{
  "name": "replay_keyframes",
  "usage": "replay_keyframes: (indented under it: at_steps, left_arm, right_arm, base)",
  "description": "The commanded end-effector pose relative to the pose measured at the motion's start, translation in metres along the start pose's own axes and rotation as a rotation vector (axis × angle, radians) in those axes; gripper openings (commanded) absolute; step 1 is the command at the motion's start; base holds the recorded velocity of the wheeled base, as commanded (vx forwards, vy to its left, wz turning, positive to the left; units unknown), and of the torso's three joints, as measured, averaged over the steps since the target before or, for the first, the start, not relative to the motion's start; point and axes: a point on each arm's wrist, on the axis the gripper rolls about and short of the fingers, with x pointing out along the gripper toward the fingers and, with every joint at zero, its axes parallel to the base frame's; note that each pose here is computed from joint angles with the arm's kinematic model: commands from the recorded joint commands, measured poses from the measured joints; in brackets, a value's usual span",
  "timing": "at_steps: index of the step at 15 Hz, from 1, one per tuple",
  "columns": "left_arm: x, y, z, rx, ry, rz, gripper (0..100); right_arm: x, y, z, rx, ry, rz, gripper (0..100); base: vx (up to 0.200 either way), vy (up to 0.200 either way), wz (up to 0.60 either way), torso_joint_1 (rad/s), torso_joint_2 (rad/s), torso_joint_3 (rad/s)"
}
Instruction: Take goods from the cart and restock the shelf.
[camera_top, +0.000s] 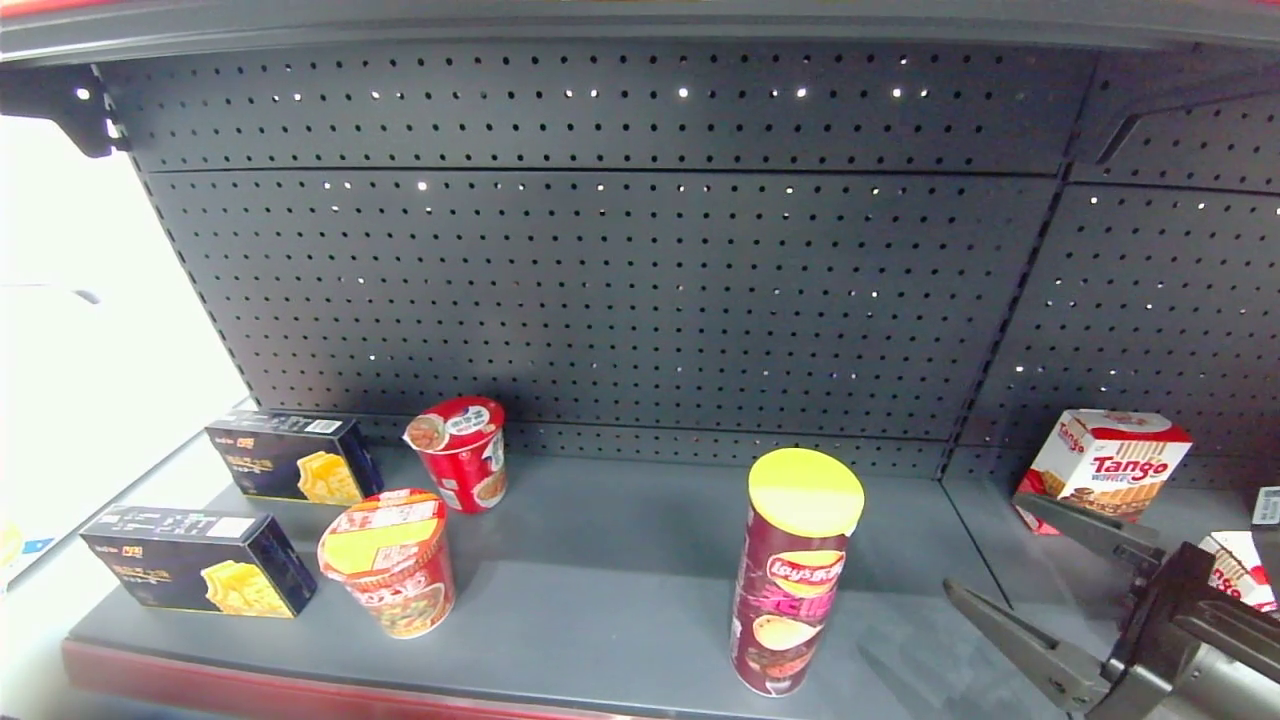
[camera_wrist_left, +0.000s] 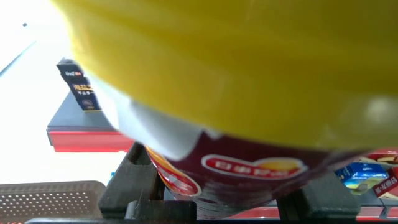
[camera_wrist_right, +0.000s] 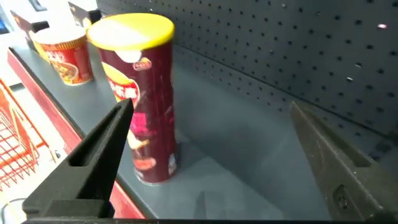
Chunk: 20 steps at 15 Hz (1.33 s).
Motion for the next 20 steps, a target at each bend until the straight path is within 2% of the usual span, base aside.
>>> replay_keyframes:
  at_steps: [1,5,7,8,10,13,17,19,20]
  left_arm:
    - [-0.002,0.000,-0.001,-0.001,-0.012,0.001,0]
    - [-0.006,0.000,-0.004,-0.002,-0.032,0.002,0]
    - [-0.006,0.001,-0.004,-0.002,-0.034,0.005,0]
    - [-0.006,0.001,-0.004,-0.002,-0.034,0.005,0]
    - [-0.006,0.001,-0.003,-0.002,-0.034,0.003,0]
    - [-0.006,0.001,-0.003,-0.002,-0.034,0.003,0]
    - [-0.006,0.001,-0.003,-0.002,-0.033,0.000,0]
    - [-0.006,0.001,-0.003,-0.002,-0.036,-0.001,0]
    - [-0.006,0.000,-0.002,-0.002,-0.039,-0.003,0]
  right_arm:
    - [-0.020,-0.001,0.012,-0.028,-0.055,-0.036,100]
    - [-0.059,-0.001,0.015,-0.061,-0.028,-0.119,100]
    - [-0.080,0.001,0.015,-0.057,0.005,-0.198,100]
    - [-0.097,0.004,0.014,-0.054,0.036,-0.289,100]
    - [-0.123,0.011,0.001,-0.046,0.098,-0.409,100]
    - [-0.155,0.025,-0.024,-0.041,0.130,-0.501,100]
    - [-0.167,0.034,-0.051,-0.049,0.116,-0.726,100]
    - [-0.167,0.033,-0.051,-0.038,0.101,-0.738,100]
    - [-0.167,0.034,-0.051,0.009,0.086,-0.706,100]
  base:
    - [0.000,0.000,0.00,0.000,0.00,0.000]
    - [0.000,0.000,0.00,0.000,0.00,0.000]
    - [0.000,0.000,0.00,0.000,0.00,0.000]
    - [0.000,0.000,0.00,0.000,0.00,0.000]
    - [0.000,0.000,0.00,0.000,0.00,0.000]
    - [0.000,0.000,0.00,0.000,0.00,0.000]
    - [0.000,0.000,0.00,0.000,0.00,0.000]
    - [0.000,0.000,0.00,0.000,0.00,0.000]
    - [0.000,0.000,0.00,0.000,0.00,0.000]
